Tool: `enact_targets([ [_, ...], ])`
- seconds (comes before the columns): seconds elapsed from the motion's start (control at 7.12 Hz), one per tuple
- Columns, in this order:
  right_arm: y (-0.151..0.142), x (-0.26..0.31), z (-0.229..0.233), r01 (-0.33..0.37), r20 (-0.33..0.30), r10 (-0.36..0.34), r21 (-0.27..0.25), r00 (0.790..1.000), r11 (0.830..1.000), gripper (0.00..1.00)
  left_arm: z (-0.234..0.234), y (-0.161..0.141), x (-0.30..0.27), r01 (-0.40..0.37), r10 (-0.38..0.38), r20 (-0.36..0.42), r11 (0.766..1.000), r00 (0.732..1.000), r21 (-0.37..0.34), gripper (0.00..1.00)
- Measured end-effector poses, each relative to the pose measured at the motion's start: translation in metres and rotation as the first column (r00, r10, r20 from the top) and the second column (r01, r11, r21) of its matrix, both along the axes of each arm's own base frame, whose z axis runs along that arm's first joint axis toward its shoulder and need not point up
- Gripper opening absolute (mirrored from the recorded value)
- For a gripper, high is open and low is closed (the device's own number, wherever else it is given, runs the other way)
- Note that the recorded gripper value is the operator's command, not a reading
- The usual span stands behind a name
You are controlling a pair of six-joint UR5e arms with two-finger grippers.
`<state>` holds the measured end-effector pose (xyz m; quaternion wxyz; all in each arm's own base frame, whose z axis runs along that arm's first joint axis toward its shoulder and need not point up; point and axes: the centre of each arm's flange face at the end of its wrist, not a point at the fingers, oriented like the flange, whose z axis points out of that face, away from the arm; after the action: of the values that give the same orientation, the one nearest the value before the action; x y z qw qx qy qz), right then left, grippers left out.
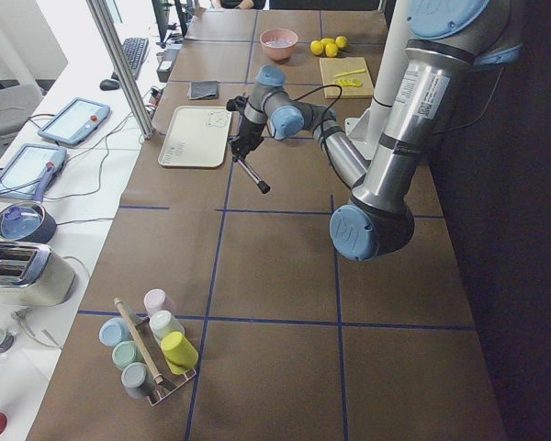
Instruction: Mash ice and strawberries in cup
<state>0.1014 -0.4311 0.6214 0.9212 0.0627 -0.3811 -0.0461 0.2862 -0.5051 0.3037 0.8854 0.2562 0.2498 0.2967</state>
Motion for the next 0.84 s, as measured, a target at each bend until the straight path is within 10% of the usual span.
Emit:
enact_targets([
  [0.14, 0.000, 0.000, 0.000, 0.000, 0.000, 0.000, 0.000, 1.000, 1.000, 0.99, 0.025, -0.017, -0.042, 0.077, -0.077, 0.002, 0.985, 0.997, -0.153, 0.09],
  [0.28, 0.000, 0.000, 0.000, 0.000, 0.000, 0.000, 0.000, 1.000, 1.000, 0.99, 0.051, -0.024, -0.075, 0.196, -0.209, -0.008, 0.927, 0.978, -0.320, 0.22],
  [0.42, 0.000, 0.000, 0.000, 0.000, 0.000, 0.000, 0.001, 1.000, 1.000, 0.99, 0.075, -0.024, -0.099, 0.305, -0.343, 0.001, 0.832, 0.939, -0.463, 0.08],
  [0.56, 0.000, 0.000, 0.000, 0.000, 0.000, 0.000, 0.001, 1.000, 1.000, 0.99, 0.104, -0.016, -0.115, 0.361, -0.415, 0.026, 0.757, 0.910, -0.544, 0.06],
  [0.84, 0.000, 0.000, -0.001, 0.000, 0.000, 0.000, 0.002, 1.000, 1.000, 0.99, 0.177, 0.015, -0.135, 0.375, -0.443, 0.037, 0.709, 0.896, -0.597, 0.04],
])
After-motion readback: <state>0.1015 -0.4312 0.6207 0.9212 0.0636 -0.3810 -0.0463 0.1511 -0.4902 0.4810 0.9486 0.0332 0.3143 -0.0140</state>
